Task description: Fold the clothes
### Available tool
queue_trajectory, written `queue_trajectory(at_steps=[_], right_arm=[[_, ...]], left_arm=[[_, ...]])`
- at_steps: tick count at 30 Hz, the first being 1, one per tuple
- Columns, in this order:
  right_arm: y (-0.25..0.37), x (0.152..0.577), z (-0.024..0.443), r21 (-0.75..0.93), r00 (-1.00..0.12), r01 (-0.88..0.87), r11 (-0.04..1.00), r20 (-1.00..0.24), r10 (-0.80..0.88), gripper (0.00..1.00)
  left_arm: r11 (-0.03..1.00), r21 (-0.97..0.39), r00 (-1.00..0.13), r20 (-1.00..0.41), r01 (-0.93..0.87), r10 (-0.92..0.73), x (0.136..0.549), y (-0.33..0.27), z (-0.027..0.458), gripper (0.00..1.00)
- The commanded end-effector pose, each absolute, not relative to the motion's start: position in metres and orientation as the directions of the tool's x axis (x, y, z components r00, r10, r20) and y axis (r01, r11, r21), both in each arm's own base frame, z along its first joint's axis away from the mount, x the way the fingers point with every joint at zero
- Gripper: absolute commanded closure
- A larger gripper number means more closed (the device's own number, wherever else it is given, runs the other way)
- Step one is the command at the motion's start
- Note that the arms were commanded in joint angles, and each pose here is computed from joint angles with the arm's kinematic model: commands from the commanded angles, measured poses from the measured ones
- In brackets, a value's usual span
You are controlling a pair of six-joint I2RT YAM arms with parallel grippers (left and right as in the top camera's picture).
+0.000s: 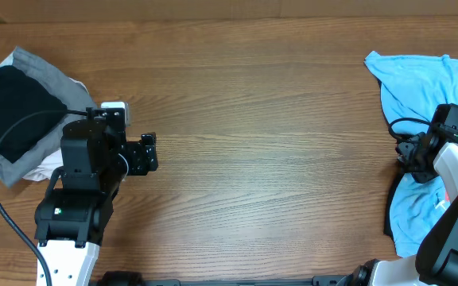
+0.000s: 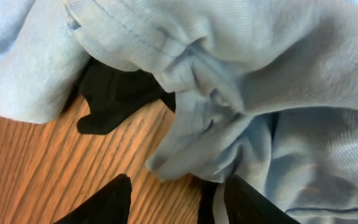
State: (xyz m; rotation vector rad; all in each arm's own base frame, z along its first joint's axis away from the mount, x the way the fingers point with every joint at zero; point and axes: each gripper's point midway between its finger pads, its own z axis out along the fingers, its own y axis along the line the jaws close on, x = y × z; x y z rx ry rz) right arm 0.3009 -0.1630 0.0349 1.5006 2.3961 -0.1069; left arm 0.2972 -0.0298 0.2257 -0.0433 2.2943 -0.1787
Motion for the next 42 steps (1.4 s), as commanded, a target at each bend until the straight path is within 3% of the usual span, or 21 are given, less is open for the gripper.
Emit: queue_trajectory(at_steps=[1,11,14,16,19,24,28,33,38,42], right_arm=[[-0.164,0.310,0.040,0.120,-0.413,0.876,0.467,-0.313,0.855,0.49],[-0.162,0.306,0.018,0.085,-0.427,0.882,0.464,-0.276,0.861,0.59],[-0.163,0.304,0.015,0.074,-0.428,0.883,0.463,-0.273,0.861,0.69],[-0.163,0.304,0.016,0.074,-0.428,0.884,0.462,-0.274,0.861,0.84],[-0.164,0.304,0.016,0.074,-0.426,0.885,0.461,-0.273,0.862,0.95],[-0.168,0.307,0.032,0.063,-0.424,0.887,0.458,-0.285,0.860,0.96],[-0.174,0.318,0.071,0.082,-0.420,0.881,0.466,-0.315,0.851,0.96],[-0.177,0.326,0.135,0.071,-0.487,0.839,0.540,-0.346,0.802,0.96],[-0.173,0.320,0.154,0.053,-0.531,0.816,0.576,-0.328,0.781,0.96],[-0.122,0.341,0.159,0.260,-0.732,0.581,0.771,-0.248,0.635,0.96]], left_arm=[[0.987,-0.157,-0.648,-0.755,0.024,-0.104,0.301,-0.031,0.237,0.18],[0.987,-0.156,-0.651,-0.752,0.024,-0.103,0.301,-0.031,0.235,0.18],[0.987,-0.157,-0.651,-0.752,0.024,-0.104,0.301,-0.031,0.235,0.18],[0.987,-0.156,-0.651,-0.752,0.024,-0.104,0.301,-0.031,0.235,0.18],[0.987,-0.156,-0.651,-0.752,0.024,-0.104,0.301,-0.031,0.235,0.18],[0.987,-0.156,-0.651,-0.752,0.024,-0.103,0.301,-0.031,0.235,0.18],[0.988,-0.156,-0.651,-0.752,0.023,-0.103,0.301,-0.031,0.235,0.18],[0.988,-0.154,-0.651,-0.752,0.021,-0.103,0.302,-0.030,0.235,0.17],[0.988,-0.154,-0.651,-0.752,0.021,-0.103,0.302,-0.030,0.235,0.16],[0.988,-0.154,-0.651,-0.752,0.021,-0.103,0.302,-0.030,0.235,0.16]])
